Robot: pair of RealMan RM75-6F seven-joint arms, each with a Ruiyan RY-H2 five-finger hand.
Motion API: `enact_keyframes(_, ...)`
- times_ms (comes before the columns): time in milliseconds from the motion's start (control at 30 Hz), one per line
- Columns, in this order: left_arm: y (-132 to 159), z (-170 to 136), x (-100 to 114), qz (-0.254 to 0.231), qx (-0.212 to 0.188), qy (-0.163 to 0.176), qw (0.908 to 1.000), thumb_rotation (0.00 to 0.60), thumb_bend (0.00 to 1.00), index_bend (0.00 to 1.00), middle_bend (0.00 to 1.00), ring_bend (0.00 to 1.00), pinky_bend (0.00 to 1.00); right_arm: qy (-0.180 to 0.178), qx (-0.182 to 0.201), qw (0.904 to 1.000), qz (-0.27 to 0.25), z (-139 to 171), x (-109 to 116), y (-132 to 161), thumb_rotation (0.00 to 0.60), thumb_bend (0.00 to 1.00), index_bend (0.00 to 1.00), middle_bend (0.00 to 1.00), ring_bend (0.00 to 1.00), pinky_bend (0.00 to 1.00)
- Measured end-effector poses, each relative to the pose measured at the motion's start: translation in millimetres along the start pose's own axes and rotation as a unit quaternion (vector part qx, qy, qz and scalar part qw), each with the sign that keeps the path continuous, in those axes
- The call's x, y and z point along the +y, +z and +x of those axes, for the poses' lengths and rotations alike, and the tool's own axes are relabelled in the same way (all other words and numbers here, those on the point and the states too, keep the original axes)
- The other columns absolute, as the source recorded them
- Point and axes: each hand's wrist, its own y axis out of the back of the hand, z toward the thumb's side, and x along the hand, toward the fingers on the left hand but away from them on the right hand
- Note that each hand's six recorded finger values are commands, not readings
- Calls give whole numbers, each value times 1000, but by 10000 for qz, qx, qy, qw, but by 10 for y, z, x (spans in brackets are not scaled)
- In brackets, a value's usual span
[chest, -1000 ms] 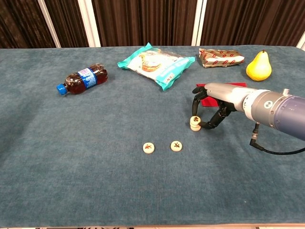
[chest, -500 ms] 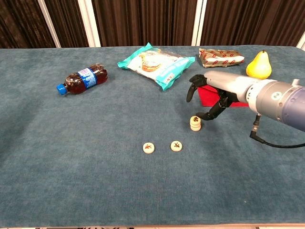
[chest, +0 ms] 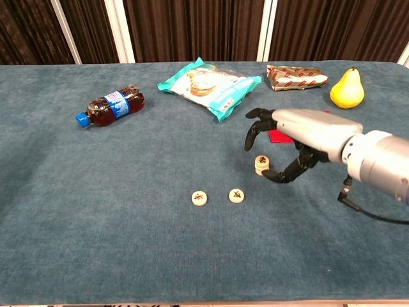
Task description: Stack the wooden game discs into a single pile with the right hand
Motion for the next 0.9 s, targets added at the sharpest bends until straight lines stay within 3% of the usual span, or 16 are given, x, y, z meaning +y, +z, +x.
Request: enact_keyframes(900, -11, 5, 7, -1, 16, 19, 10000, 600, 581, 73, 0, 0, 0, -94, 299, 9994, 126, -17, -415, 133, 600, 439, 341, 0, 0, 0)
